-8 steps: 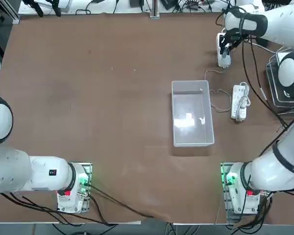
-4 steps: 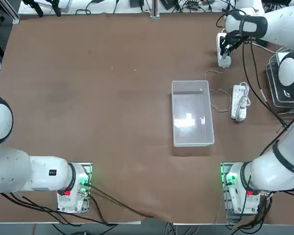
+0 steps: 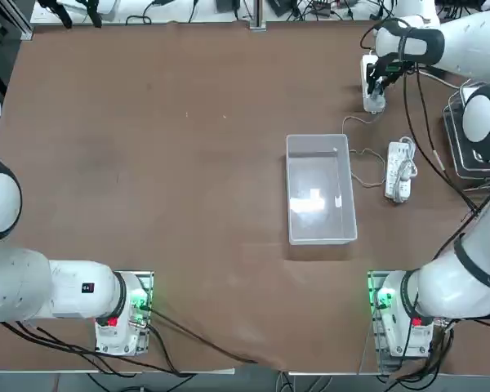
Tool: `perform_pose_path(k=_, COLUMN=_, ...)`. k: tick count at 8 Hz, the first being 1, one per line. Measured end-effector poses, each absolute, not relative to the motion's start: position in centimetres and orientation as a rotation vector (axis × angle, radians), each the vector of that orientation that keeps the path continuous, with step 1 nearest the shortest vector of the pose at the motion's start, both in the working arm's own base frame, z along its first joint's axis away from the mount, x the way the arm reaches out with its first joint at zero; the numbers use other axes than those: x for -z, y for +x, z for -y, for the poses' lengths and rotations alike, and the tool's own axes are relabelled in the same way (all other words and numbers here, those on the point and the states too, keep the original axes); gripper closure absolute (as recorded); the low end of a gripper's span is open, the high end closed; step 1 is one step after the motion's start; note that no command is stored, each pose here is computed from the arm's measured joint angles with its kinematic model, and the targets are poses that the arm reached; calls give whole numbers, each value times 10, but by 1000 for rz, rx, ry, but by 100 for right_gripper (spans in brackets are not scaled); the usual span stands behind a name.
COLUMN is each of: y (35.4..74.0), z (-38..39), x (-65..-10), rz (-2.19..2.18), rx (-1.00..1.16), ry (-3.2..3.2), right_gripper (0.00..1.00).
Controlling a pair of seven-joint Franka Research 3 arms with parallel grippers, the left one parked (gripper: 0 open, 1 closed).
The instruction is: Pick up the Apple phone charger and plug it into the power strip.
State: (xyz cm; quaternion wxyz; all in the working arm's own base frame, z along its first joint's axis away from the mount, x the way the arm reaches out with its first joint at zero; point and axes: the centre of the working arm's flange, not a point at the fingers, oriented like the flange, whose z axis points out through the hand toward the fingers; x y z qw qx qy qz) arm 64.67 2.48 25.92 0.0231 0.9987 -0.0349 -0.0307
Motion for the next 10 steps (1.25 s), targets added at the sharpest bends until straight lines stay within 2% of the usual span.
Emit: perform_pose_path(k=10, y=647, z=-19, x=-254, rz=109, rx=93, ry=3093, right_gripper=63)
